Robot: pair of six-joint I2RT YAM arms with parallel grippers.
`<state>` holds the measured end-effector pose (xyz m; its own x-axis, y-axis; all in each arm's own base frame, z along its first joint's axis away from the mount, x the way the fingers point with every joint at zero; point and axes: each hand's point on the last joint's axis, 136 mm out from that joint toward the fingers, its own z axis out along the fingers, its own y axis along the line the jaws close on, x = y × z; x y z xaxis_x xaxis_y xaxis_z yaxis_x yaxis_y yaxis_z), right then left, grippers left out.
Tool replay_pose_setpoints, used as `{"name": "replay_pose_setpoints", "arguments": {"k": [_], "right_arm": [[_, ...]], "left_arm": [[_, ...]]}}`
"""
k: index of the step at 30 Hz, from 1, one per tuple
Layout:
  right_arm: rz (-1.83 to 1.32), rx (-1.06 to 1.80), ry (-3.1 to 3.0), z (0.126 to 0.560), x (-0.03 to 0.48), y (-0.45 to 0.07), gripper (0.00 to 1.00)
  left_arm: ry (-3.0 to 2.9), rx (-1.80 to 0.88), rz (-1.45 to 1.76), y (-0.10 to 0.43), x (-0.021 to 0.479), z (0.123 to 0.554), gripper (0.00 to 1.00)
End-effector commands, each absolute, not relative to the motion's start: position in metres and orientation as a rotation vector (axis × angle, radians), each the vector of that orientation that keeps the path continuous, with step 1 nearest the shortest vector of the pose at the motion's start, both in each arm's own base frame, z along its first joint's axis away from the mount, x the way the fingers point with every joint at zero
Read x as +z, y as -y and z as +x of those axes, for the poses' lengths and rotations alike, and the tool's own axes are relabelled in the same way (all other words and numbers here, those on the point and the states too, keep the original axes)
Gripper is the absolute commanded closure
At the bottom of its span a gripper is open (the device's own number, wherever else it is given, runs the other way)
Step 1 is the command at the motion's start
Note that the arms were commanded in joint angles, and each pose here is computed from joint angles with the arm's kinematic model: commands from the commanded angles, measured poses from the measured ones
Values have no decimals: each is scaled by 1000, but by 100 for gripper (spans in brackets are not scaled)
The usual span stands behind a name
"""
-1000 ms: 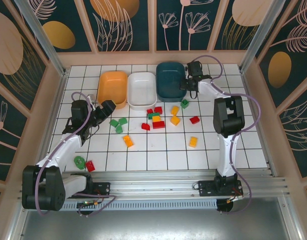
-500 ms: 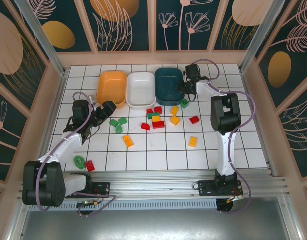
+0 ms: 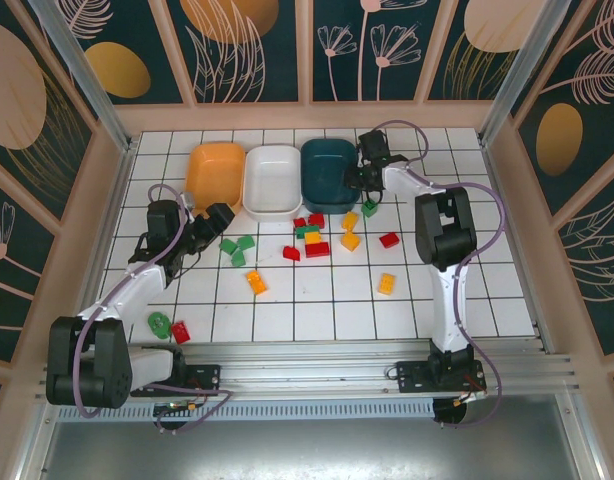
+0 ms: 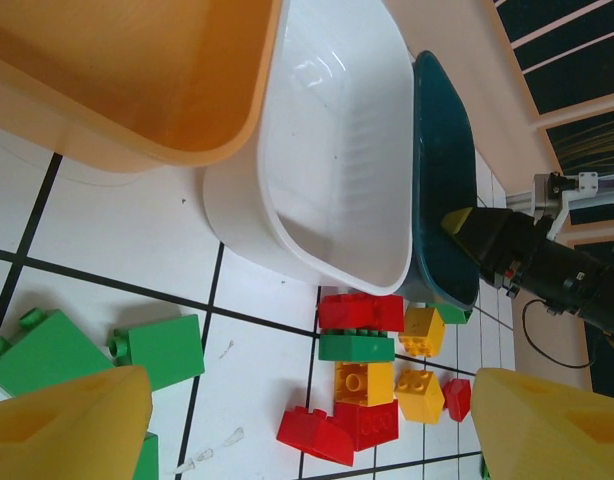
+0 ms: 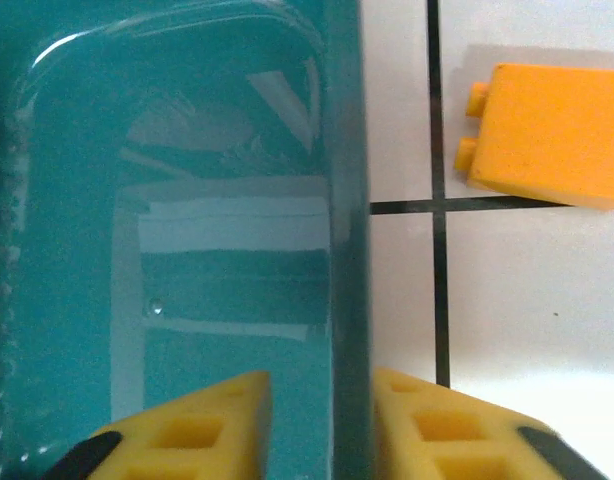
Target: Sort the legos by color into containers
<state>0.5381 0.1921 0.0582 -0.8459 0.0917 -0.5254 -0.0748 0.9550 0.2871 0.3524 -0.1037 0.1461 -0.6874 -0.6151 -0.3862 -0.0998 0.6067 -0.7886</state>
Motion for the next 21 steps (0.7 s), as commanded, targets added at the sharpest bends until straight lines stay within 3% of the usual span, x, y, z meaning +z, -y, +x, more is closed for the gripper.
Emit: {"name": "replay_pose_setpoints", "arguments": {"k": [1, 7, 10, 15, 21], "right_arm": [[26, 430, -2470, 543, 98, -193, 62], [94, 438, -2369, 550, 139, -159, 49], [166, 436, -2346, 556, 143, -131, 47], [267, 340, -2392, 573, 115, -96, 46], [266, 259, -2456, 590, 79, -97, 41]], "left_arm": [[-2146, -1033, -491, 110, 162, 358, 16], [-2131, -1037, -451, 112, 174, 358, 15], [-2138, -1048, -435, 114, 177, 359, 15], [-2130, -1049, -445, 113, 180, 360, 14], [-2129, -1054, -453, 113, 182, 362, 14]]}}
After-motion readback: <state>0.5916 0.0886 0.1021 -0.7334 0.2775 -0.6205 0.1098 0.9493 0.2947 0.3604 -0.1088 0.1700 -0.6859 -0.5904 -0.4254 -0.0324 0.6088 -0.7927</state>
